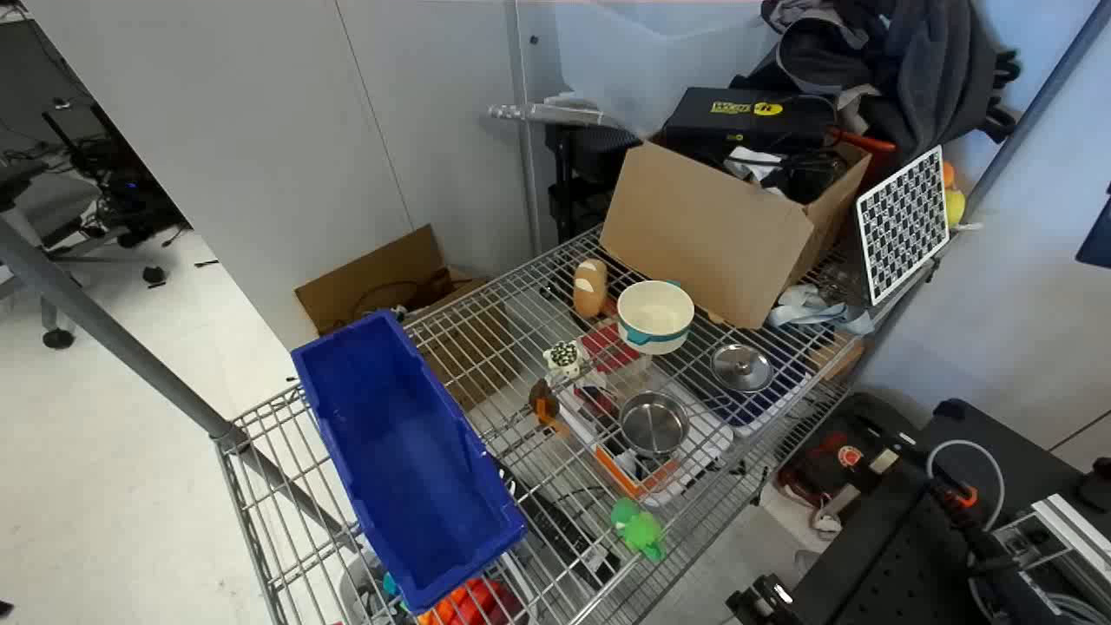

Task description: Put the lid on the pot.

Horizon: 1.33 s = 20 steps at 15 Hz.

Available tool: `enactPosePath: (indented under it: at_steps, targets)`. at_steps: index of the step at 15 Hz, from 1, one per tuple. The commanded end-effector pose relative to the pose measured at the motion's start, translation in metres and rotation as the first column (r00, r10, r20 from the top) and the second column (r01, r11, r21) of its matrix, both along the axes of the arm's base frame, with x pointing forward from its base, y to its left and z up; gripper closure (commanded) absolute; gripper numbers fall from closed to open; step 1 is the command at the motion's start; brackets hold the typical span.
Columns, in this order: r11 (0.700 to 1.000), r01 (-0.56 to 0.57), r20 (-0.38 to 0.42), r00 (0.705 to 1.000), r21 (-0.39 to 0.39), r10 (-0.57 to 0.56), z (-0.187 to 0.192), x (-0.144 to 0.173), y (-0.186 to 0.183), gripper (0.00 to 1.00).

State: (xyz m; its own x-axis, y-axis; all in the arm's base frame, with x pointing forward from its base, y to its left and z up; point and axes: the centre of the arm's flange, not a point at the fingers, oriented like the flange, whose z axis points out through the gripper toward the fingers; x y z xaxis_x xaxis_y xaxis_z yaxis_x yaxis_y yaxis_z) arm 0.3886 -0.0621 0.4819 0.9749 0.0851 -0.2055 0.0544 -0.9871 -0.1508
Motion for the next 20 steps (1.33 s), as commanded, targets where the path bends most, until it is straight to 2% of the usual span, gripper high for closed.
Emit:
enactPosePath:
  at_steps: [1,11,14,17,20]
  targets:
    - [1.000,0.000,0.001,1.000,0.000,0.000,0.000,0.000,0.000,0.00]
    - [1.000,0.000,0.002,1.000,0.000,0.000,0.001,0.000,0.000,0.00]
    - [0.998,0.048,0.002,0.999,-0.027,-0.048,-0.025,0.019,0.012,0.00]
    - [0.994,0.099,0.046,0.994,-0.039,-0.097,-0.060,0.043,0.014,0.00]
    - [0.990,0.140,0.092,0.986,-0.006,-0.139,-0.103,0.067,0.007,0.00]
